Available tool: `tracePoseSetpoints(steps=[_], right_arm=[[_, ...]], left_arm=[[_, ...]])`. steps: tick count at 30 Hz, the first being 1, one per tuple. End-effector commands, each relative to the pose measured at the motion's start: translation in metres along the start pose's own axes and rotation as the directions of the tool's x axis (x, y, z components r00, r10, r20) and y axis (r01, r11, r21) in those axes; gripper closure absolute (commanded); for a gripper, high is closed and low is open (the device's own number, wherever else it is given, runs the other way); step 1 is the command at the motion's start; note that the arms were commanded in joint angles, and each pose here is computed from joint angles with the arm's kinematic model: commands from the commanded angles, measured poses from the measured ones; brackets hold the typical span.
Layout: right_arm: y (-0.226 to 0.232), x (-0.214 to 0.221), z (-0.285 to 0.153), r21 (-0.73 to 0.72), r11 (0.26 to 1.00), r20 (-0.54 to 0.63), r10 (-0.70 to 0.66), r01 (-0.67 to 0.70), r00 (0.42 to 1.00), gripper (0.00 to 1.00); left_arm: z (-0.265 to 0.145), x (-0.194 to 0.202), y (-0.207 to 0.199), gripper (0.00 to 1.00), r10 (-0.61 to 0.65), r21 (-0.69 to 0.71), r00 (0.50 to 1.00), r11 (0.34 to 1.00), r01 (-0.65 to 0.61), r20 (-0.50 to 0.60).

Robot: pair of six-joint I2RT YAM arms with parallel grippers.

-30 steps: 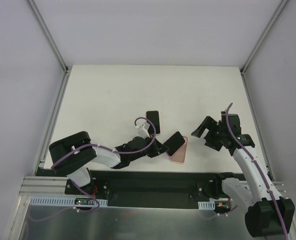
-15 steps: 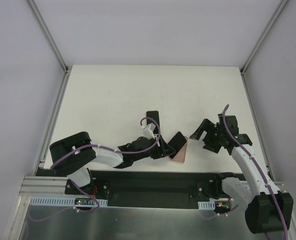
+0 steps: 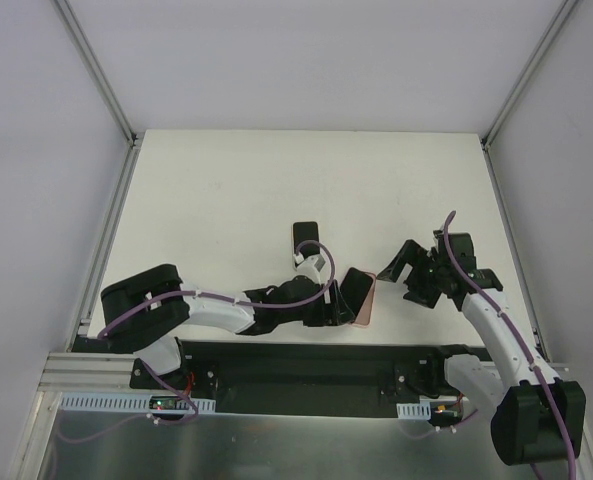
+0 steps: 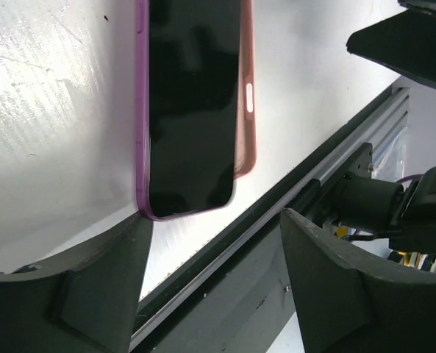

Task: Put the phone into the phone case

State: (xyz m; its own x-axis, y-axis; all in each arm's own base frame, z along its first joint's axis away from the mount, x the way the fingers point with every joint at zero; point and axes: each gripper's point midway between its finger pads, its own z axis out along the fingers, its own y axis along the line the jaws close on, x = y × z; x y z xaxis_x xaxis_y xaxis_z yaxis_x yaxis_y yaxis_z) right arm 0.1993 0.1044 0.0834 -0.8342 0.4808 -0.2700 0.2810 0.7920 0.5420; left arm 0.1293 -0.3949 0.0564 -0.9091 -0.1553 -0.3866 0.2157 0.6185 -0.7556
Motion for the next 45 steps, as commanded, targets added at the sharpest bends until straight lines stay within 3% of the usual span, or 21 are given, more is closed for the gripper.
tracePoseSetpoints(steps=[1,11,17,21,24,26,28,30,37,45], right_arm=[[0.002,-0.002,-0.002,-0.014,1.0,0.013,0.001,-0.001,1.0,0.01],[-0.002,-0.001,-0.001,0.0,1.0,0.011,-0.006,0.006,1.0,0.01],[-0.002,-0.001,0.001,0.004,1.0,0.007,0.002,-0.002,1.0,0.03],[-0.004,-0.001,0.002,0.008,1.0,0.007,-0.013,0.013,1.0,0.03],[-0.006,0.002,0.005,-0.002,0.999,-0.011,-0.045,0.045,0.999,0.03],[-0.007,0.009,0.008,-0.017,0.998,-0.035,-0.058,0.057,0.998,0.04],[-0.005,0.013,0.012,-0.054,0.996,-0.048,-0.077,0.074,0.996,0.04],[0.0,0.02,0.016,-0.112,0.991,-0.066,-0.087,0.079,0.994,0.07],[0.006,0.031,0.02,-0.188,0.972,-0.086,-0.156,0.138,0.984,0.12],[0.008,0.035,0.022,-0.165,0.976,-0.129,-0.16,0.138,0.979,0.17]], left_arm=[[-0.002,-0.007,-0.016,0.29,0.084,-0.021,0.996,0.996,-0.084,0.002],[-0.015,-0.025,-0.034,0.27,0.194,-0.038,0.98,0.981,-0.192,0.041],[-0.022,-0.031,-0.037,0.32,0.239,-0.066,0.97,0.97,-0.236,0.041],[-0.046,-0.065,-0.022,0.35,0.4,-0.224,0.908,0.903,-0.367,0.123],[-0.064,-0.1,-0.013,0.44,0.448,-0.316,0.87,0.872,-0.374,0.204],[-0.067,-0.105,-0.014,0.48,0.443,-0.256,0.882,0.881,-0.397,0.158],[-0.067,-0.11,-0.005,0.62,0.36,-0.189,0.928,0.922,-0.338,0.098],[-0.065,-0.105,0.002,0.68,0.297,-0.15,0.954,0.946,-0.287,0.047],[-0.042,-0.077,0.006,0.79,0.306,-0.064,0.947,0.948,-0.313,-0.095],[-0.015,-0.047,0.004,0.88,0.274,-0.035,0.952,0.959,-0.281,-0.14]])
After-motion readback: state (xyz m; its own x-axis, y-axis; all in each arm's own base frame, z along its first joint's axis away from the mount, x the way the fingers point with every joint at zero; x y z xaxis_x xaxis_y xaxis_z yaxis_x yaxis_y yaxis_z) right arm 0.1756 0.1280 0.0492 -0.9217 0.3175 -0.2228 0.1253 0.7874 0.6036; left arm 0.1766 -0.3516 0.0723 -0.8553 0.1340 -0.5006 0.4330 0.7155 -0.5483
